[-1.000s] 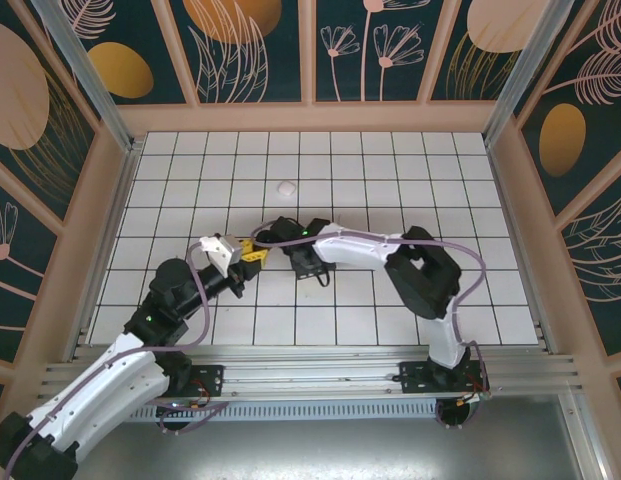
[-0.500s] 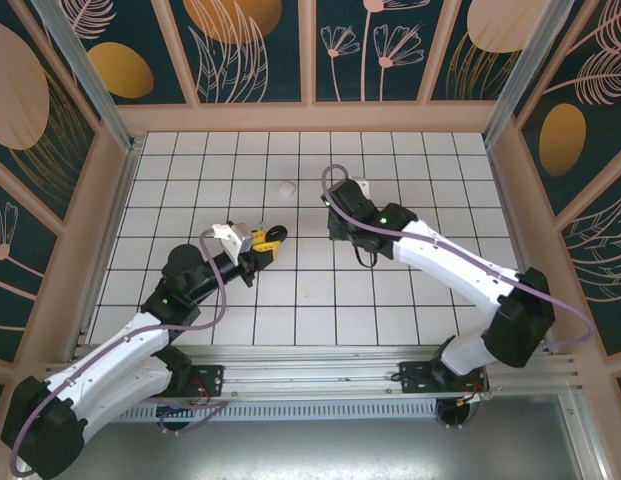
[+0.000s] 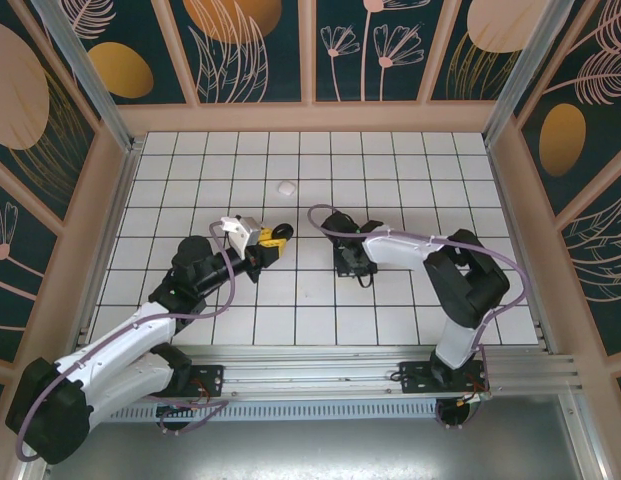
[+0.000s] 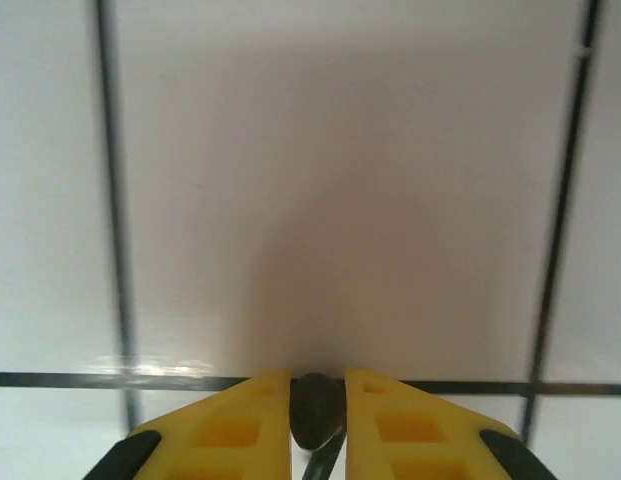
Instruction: Insert the wireless bluetooth earbuds into the charging case
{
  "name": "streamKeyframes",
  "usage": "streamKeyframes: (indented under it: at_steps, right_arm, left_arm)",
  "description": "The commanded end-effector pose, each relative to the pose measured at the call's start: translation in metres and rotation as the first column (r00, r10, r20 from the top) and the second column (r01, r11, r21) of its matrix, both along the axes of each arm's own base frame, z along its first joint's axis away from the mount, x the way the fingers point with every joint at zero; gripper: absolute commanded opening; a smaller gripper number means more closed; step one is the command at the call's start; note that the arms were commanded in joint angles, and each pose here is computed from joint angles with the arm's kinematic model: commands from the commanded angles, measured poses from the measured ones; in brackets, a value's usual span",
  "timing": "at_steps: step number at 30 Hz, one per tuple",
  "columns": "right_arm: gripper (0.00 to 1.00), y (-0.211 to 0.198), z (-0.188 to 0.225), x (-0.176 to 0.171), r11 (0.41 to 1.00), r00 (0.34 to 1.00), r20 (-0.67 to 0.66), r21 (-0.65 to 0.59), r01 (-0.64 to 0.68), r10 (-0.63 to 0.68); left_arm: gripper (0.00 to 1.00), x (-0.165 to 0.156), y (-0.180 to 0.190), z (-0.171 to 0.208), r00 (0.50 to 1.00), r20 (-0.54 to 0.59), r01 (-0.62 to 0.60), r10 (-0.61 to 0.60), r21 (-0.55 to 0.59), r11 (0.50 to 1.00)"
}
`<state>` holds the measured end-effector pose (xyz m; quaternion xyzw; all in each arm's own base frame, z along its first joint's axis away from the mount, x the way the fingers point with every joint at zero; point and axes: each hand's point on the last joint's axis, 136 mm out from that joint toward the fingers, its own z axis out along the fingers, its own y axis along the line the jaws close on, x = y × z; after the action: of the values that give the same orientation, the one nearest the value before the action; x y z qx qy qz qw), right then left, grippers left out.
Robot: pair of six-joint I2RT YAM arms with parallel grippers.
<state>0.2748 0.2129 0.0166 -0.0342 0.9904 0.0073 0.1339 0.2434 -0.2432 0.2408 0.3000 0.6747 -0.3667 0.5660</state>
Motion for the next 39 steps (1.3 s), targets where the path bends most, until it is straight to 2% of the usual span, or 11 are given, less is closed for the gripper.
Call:
streamKeyframes:
  at_steps: [1,6,11,14,17,20,22,24,27,34,39]
  right_arm:
    - [0.22,-0.003,-0.018,-0.015,1.000,0.997,-0.080,-0.011,0.003,-0.003]
    - [0.36,-0.002,0.003,-0.007,1.000,0.999,-0.032,0.003,0.008,-0.008]
    - [0.42,-0.004,0.036,0.000,1.000,0.999,0.029,0.007,0.017,-0.017]
    - [0.42,-0.006,0.076,0.010,0.999,0.991,0.135,0.041,0.016,-0.021]
    - [0.40,0.000,0.136,0.018,0.984,0.949,0.315,0.169,-0.056,0.000]
    - [0.43,0.020,0.209,0.008,0.891,0.850,0.527,0.377,-0.252,0.017]
    - [0.55,0.041,0.261,-0.018,0.726,0.744,0.666,0.490,-0.482,0.044]
    - [0.67,0.055,0.298,-0.051,0.550,0.626,0.777,0.495,-0.673,0.068]
    - [0.72,0.052,0.311,-0.063,0.519,0.564,0.824,0.459,-0.721,0.055]
    - [0.73,0.085,0.300,-0.075,0.462,0.564,0.797,0.426,-0.778,0.215]
    - [0.72,0.101,0.290,-0.067,0.484,0.572,0.776,0.406,-0.775,0.265]
  left_arm:
    - [0.00,0.002,0.000,0.011,1.000,0.022,-0.005,0.005,-0.021,1.000]
    - [0.00,0.003,0.000,0.007,1.000,0.017,-0.009,0.009,-0.013,1.000]
    - [0.00,0.004,0.000,0.006,1.000,0.019,-0.006,0.006,-0.014,1.000]
    - [0.00,0.002,-0.002,0.006,1.000,0.027,0.013,-0.013,-0.010,1.000]
    - [0.00,-0.007,-0.009,0.012,0.996,0.044,0.081,-0.080,-0.022,0.996]
    - [0.00,-0.017,-0.018,0.024,0.984,0.060,0.170,-0.167,-0.050,0.984]
    - [0.00,-0.023,-0.024,0.034,0.973,0.068,0.226,-0.221,-0.075,0.971]
    - [0.00,-0.028,-0.028,0.043,0.962,0.078,0.268,-0.262,-0.097,0.958]
    - [0.00,-0.034,-0.032,0.053,0.945,0.085,0.323,-0.315,-0.123,0.938]
    - [0.00,-0.043,-0.038,0.059,0.920,0.068,0.391,-0.385,-0.148,0.908]
    - [0.00,-0.046,-0.038,0.063,0.915,0.069,0.404,-0.398,-0.163,0.900]
